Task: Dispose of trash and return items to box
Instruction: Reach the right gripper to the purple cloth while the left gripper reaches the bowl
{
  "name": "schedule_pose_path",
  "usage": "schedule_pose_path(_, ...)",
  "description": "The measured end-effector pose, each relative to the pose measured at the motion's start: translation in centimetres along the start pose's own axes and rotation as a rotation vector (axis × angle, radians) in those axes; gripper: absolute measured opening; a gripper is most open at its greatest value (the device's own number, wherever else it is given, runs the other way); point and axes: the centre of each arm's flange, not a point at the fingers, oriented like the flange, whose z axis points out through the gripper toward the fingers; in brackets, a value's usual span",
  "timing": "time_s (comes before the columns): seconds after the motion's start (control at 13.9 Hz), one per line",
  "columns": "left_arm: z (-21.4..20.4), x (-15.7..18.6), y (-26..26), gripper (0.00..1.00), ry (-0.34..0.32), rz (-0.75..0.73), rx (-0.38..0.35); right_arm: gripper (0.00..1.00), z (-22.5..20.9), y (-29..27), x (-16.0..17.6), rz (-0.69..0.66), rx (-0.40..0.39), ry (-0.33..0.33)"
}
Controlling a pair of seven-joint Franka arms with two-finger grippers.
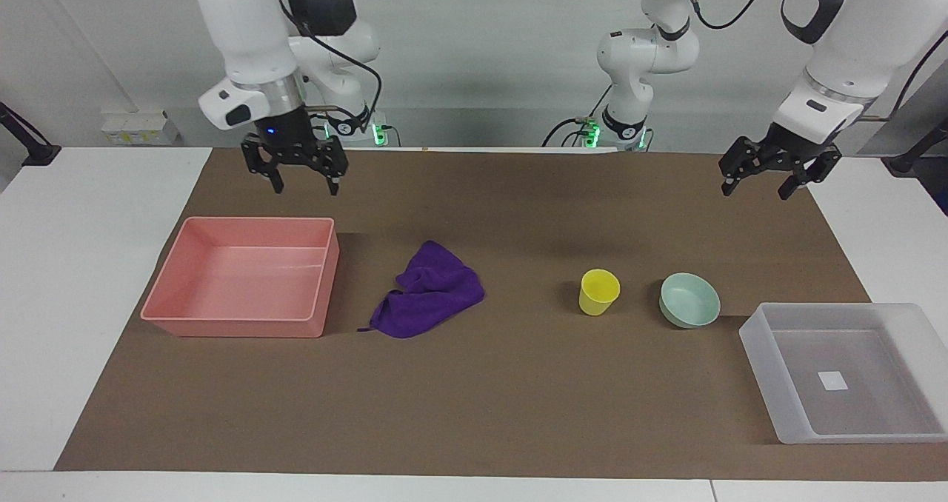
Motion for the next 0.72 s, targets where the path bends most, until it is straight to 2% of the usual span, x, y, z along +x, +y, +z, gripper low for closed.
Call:
schedule_pose_path(0.43,8.0,1.6,-2.2,1.00,0.043,-0.038,0.005,1.00,14.7,-7.5,2.1,-0.001,0.007,0.029)
schedule_pose_path(0.72,15.7,2.3,-3.6,1.00,0.068,-0.072,0.009,1.00,20.5,-9.7,1.3,-0.026,0.002,0.016)
